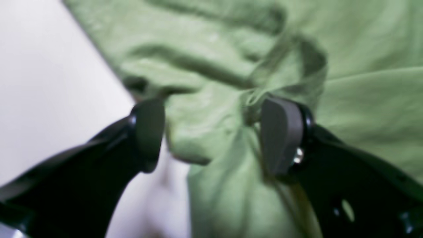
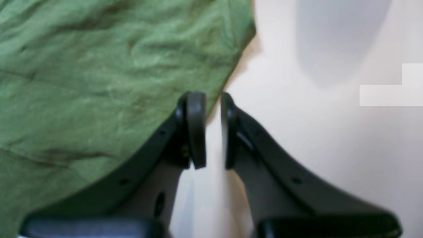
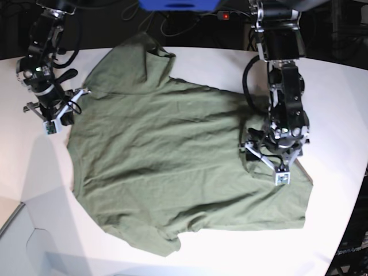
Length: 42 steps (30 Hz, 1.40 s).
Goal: Layout the t-shirt on the table in an organized manner, then fold the t-shirt properly
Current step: 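Grasp the shirt side with the left gripper and drag it inward, then move the left gripper to the shirt corner and grasp it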
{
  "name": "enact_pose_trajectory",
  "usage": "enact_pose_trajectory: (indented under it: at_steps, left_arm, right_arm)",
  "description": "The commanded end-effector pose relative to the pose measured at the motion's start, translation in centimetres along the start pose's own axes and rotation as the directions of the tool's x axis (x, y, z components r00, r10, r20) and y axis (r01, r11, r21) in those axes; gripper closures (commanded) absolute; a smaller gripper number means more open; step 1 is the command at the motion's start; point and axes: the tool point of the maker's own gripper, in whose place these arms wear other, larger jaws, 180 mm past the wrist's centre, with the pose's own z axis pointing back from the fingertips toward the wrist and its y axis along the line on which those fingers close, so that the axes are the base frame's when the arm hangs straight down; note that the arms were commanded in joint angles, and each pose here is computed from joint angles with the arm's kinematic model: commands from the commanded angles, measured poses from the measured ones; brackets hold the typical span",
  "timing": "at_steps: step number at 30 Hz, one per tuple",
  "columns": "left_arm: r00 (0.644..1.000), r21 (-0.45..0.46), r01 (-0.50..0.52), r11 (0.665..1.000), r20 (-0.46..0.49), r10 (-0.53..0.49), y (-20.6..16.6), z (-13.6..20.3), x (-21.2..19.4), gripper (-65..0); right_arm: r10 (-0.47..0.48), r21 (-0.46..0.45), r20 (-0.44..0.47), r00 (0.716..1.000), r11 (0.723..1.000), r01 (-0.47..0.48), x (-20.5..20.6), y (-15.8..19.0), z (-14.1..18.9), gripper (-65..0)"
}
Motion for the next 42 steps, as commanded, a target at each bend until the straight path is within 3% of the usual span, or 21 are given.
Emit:
enact_pose_trajectory:
  at_steps: [1, 11, 19, 21, 24, 30, 36, 42]
  left_arm:
    - [0.998, -0.009, -0.011, 1.000, 0.056, 0.011, 0.0, 0.4, 2.1, -44.4]
    - [0.992, -0.119, -0.095, 0.988, 0.066, 0.103, -1.6, 0.6, 2.6, -44.4]
    - [0.991, -0.127, -0.107, 0.986, 0.062, 0.115, -0.9, 0.5, 2.5, -43.7]
    - [0.991, -0.132, -0.110, 0.985, 0.056, 0.119, -1.0, 0.5, 2.4, -38.9]
    - [0.991, -0.132, -0.110, 0.985, 0.064, 0.120, -1.0, 0.5, 2.5, -22.6]
    - [0.990, -0.127, -0.113, 0.985, 0.074, 0.123, -0.6, 0.9, 2.8, 0.0]
    - [0.969, -0.102, -0.048, 0.994, 0.238, 0.071, 0.4, 5.9, 6.8, -0.1]
    - [0.951, 0.022, -0.130, 0.991, 0.284, 0.119, 6.0, 11.5, 6.8, -0.1]
  right_arm:
    - [0.009, -0.012, 0.050, 0.999, 1.000, -0.008, 1.5, -0.6, 0.3, -9.8]
    - [0.010, -0.010, 0.054, 0.998, 1.000, -0.010, 1.7, -0.6, 0.2, -9.8]
    - [0.010, -0.010, 0.055, 0.998, 1.000, -0.009, 1.7, -0.6, 0.1, -9.8]
    - [0.009, -0.011, 0.064, 0.998, 1.000, -0.008, 2.1, -0.6, 0.0, -9.8]
    - [-0.001, -0.006, 0.058, 0.998, 1.000, 0.002, 2.0, -0.6, -0.3, -9.8]
    - [-0.016, 0.003, 0.028, 0.999, 1.000, 0.016, 0.8, -0.5, -0.8, -9.8]
    - [-0.017, 0.006, 0.025, 1.000, 1.000, 0.017, 0.7, -0.5, -0.8, -9.8]
    - [-0.017, 0.001, 0.048, 0.999, 1.000, 0.017, 1.7, -0.7, -1.1, -9.8]
